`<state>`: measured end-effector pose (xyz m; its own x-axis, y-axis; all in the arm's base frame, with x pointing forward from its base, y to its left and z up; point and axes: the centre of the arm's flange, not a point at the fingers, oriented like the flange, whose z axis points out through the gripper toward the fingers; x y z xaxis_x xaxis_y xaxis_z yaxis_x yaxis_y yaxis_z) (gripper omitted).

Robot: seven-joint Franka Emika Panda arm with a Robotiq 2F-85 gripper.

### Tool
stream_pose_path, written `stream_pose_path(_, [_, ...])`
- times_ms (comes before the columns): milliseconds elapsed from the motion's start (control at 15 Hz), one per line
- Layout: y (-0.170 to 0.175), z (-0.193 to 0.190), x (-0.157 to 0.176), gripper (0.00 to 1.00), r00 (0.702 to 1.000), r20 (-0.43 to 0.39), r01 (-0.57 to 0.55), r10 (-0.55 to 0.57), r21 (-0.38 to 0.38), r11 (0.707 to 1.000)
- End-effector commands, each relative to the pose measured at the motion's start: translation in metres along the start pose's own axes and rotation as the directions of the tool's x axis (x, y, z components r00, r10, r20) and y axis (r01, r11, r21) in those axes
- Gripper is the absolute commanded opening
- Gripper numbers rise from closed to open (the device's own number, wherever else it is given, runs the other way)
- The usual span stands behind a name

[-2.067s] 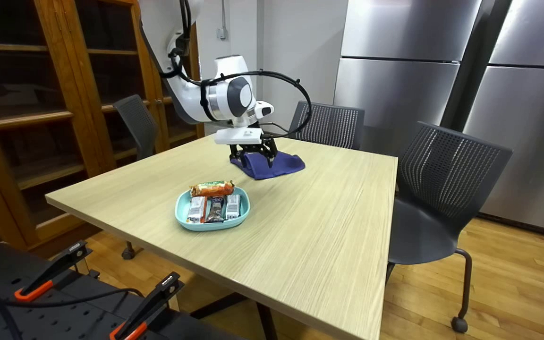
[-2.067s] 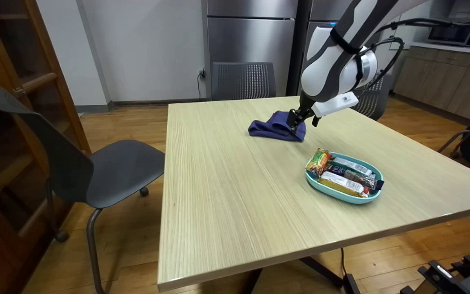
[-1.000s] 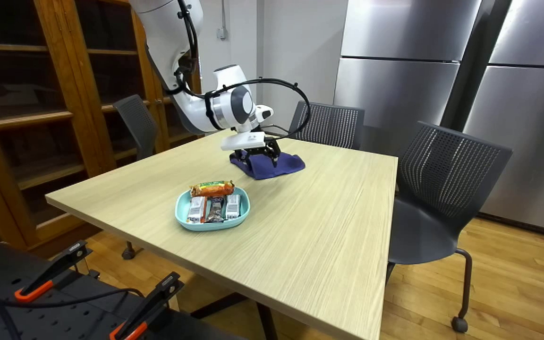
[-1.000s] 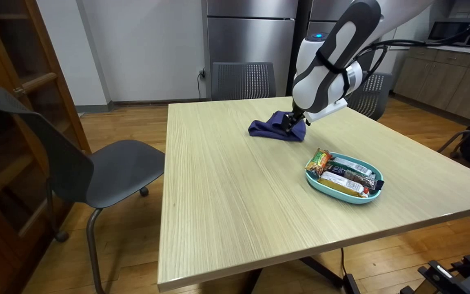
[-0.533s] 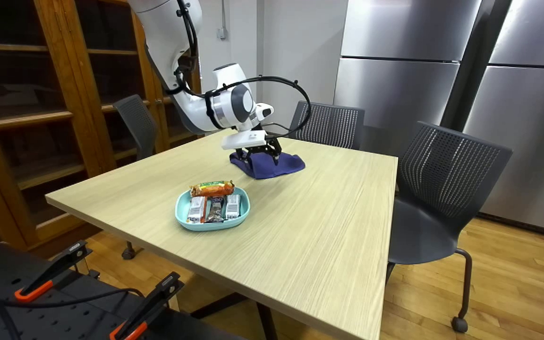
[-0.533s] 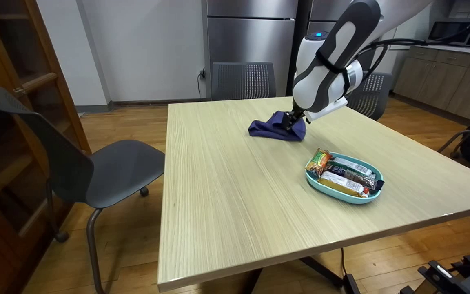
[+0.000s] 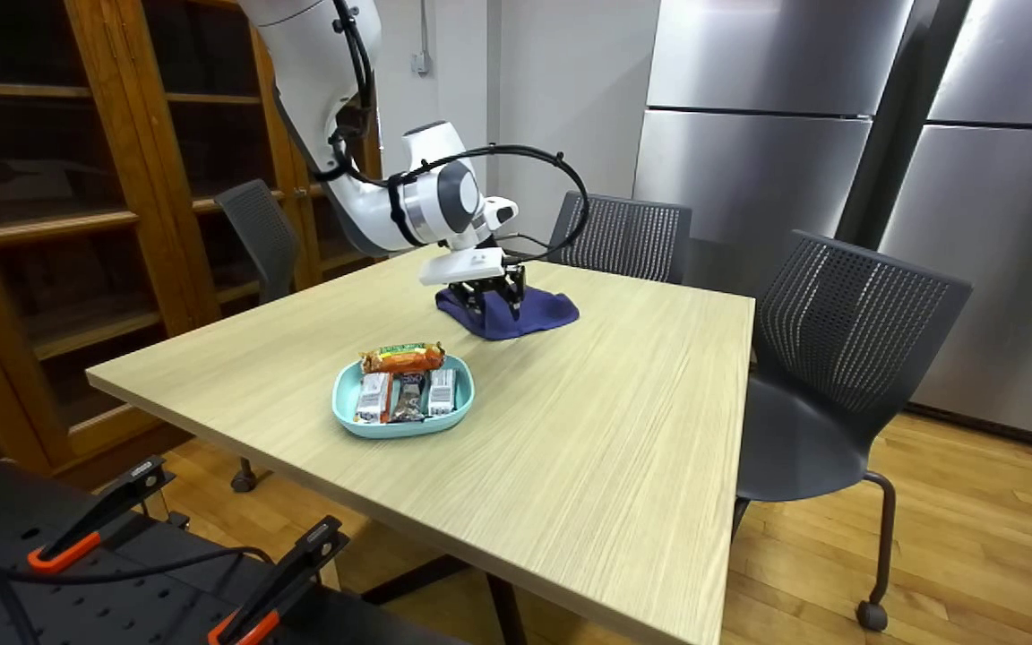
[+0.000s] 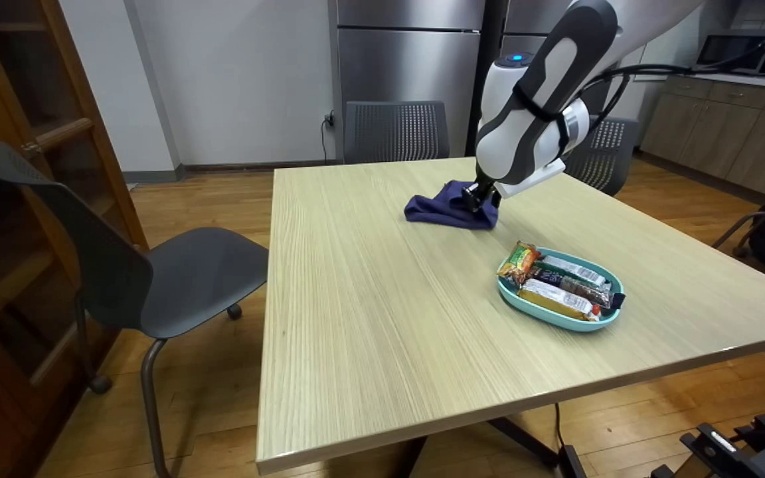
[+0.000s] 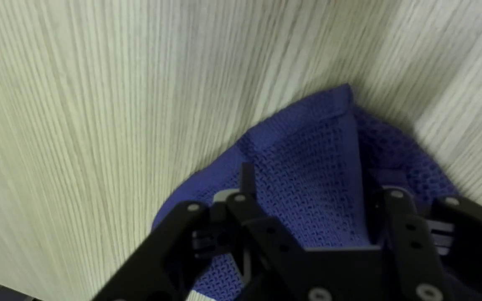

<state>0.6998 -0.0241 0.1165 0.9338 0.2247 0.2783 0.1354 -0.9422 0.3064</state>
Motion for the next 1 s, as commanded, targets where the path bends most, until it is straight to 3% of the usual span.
stream_pose_path(0, [-0.004, 0.0, 0.005, 0.27, 1.0, -0.012, -0.002, 0.002, -0.027, 1.0])
stream_pose_path(200, [-0.004, 0.0, 0.004, 0.02, 1.0, -0.009, -0.003, 0.003, -0.021, 1.0])
stream_pose_path(267, [-0.004, -0.001, 0.004, 0.0, 1.0, -0.008, -0.004, 0.004, -0.02, 1.0])
stream_pose_path(600, [-0.005, -0.006, 0.003, 0.01, 1.0, -0.008, -0.005, 0.005, -0.017, 1.0])
stream_pose_path(933, [-0.004, -0.039, 0.0, 0.01, 1.0, -0.02, -0.007, 0.007, 0.008, 1.0])
